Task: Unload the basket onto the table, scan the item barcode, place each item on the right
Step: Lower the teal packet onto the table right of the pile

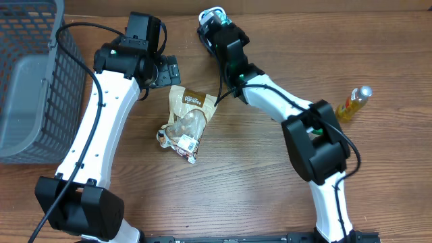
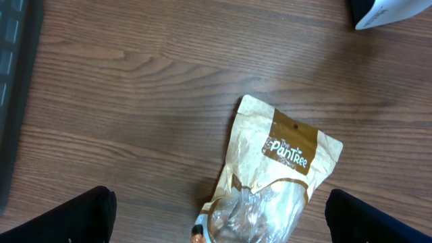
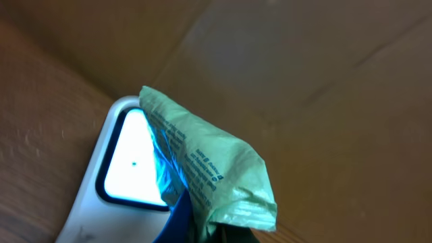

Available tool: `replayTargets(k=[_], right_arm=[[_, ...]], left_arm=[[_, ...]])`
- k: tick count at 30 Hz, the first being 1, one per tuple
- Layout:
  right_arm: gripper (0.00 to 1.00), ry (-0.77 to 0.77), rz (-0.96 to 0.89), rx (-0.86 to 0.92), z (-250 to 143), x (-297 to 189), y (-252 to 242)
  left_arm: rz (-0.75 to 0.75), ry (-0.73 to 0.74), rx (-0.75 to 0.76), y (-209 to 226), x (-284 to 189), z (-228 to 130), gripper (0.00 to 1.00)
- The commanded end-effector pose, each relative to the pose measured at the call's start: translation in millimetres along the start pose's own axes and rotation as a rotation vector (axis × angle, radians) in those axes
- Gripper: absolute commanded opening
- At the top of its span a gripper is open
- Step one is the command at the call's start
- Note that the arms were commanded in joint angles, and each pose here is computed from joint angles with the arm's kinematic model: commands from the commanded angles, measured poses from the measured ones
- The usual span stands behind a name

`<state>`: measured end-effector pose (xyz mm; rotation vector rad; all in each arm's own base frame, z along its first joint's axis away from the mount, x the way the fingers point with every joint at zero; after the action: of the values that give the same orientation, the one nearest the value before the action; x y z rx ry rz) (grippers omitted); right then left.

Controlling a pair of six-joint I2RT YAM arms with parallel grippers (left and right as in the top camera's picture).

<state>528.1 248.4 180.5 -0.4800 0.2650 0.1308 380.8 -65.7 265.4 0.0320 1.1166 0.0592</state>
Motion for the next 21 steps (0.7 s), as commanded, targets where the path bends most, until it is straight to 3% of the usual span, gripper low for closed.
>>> replayTargets(k=[1, 7, 13, 17, 21], right_arm=[[0.04, -0.126, -0.019, 0.382, 85.6, -59.4, -69.4], [0.03, 0.087, -0.032, 0.706, 78.8, -112.0, -114.8], [0.04, 0.581, 0.101, 0.995, 15.1, -154.6, -121.2], [0.04, 0.862, 0.191, 1.038, -28.7, -165.9, -110.2], [0.04, 1.044, 0.289, 1.07, -55.7, -175.1, -89.6]], left_arm=[[0.002, -0.03, 0.015, -0.4, -9.0, 4.0, 1.0], [0.002, -0.029, 0.015, -0.4, -9.0, 4.0, 1.0], [0.002, -0.029, 0.015, -0.4, -9.0, 4.0, 1.0], [0.002, -0.029, 0.015, -0.3, -9.0, 4.0, 1.0], [0.002, -0.029, 0.015, -0.4, -9.0, 4.0, 1.0]])
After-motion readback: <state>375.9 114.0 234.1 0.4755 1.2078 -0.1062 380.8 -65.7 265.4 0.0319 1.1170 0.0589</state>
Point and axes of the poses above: each gripper's point midway between its finger pads, its own x axis out along the fingers, its own y axis along the line the jaws close on, z = x × y, the point moved 7 cm from there along -x, back along the fingers, and after that the axes turned 11 degrees about x, right-handed, at the moved point
